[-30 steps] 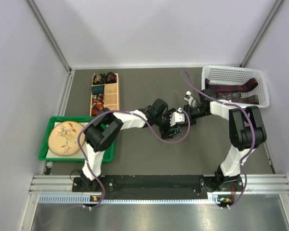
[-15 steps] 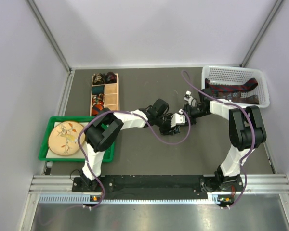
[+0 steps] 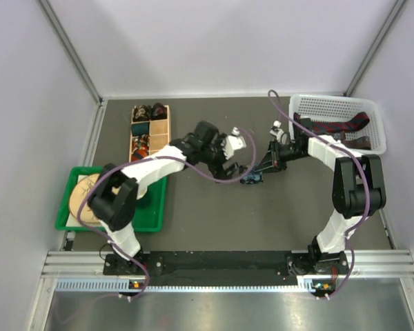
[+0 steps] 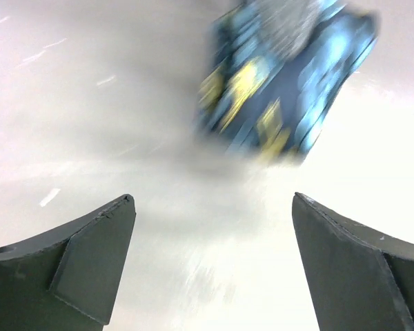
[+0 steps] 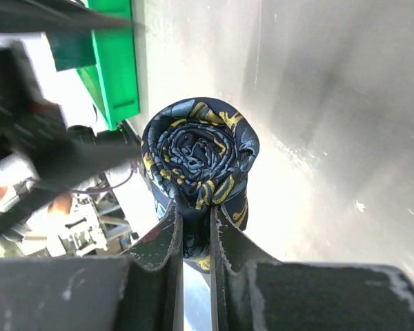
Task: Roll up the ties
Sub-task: Pick up the tie at the center of the board, then place the tie in the storage box.
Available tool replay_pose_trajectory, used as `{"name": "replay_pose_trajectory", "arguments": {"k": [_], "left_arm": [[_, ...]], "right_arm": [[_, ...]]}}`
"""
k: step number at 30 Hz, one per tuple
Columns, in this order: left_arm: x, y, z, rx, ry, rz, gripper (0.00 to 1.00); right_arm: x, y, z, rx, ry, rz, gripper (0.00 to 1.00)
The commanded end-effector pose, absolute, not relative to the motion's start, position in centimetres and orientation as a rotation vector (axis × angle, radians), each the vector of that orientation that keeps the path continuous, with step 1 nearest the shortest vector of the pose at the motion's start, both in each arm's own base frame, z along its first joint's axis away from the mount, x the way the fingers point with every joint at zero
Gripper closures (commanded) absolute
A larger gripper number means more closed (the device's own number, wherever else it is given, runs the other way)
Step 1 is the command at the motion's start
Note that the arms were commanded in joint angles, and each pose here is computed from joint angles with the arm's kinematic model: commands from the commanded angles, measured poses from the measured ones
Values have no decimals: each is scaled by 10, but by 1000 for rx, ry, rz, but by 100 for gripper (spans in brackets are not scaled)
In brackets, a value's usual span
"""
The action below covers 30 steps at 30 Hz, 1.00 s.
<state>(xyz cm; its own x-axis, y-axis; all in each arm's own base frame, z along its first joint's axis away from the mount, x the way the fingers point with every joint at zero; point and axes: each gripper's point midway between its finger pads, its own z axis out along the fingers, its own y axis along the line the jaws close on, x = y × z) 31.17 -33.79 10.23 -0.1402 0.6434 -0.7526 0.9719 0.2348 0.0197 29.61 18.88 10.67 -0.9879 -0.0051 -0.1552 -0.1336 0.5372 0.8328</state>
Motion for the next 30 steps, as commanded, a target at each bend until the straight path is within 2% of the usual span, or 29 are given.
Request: {"name": "replay_pose_trajectory", "arguments": {"k": [1, 4, 8, 11, 16, 18, 22, 23, 24, 26, 27, 30], "left_arm": [[328, -294, 158, 1270, 1975, -653, 1], [349, -284, 208, 1143, 1953, -712, 1], [398, -274, 288, 753, 1892, -736, 1], [411, -269, 315, 656, 1878, -794, 1], [385, -279, 295, 685, 2110, -1127, 1], [367, -290, 290, 720, 2075, -1308, 1], [347, -305, 283, 534, 2145, -1646, 1], [342, -306, 270, 484, 2174, -1693, 1], [347, -311, 279, 525, 2067, -1713, 1], [343, -313, 274, 404, 2091, -1795, 1], [346, -316, 283, 433, 2007, -1807, 1], [338, -324, 273, 380, 2042, -1881, 1]], "right_arm": [[311, 176, 151, -192, 2497, 1443, 100], [320, 175, 170, -222, 2451, 1438, 100], [338, 179, 202, -267, 2357, 1434, 100], [349, 183, 221, -266, 2295, 1456, 100], [354, 188, 239, -246, 2239, 1530, 100], [354, 191, 244, -246, 2212, 1560, 100], [343, 203, 251, -279, 2187, 1637, 100], [341, 205, 252, -286, 2185, 1652, 100], [339, 207, 253, -295, 2181, 1658, 100], [332, 213, 255, -321, 2179, 1672, 100], [330, 215, 254, -322, 2183, 1677, 100], [326, 218, 256, -332, 2178, 1688, 100]]}}
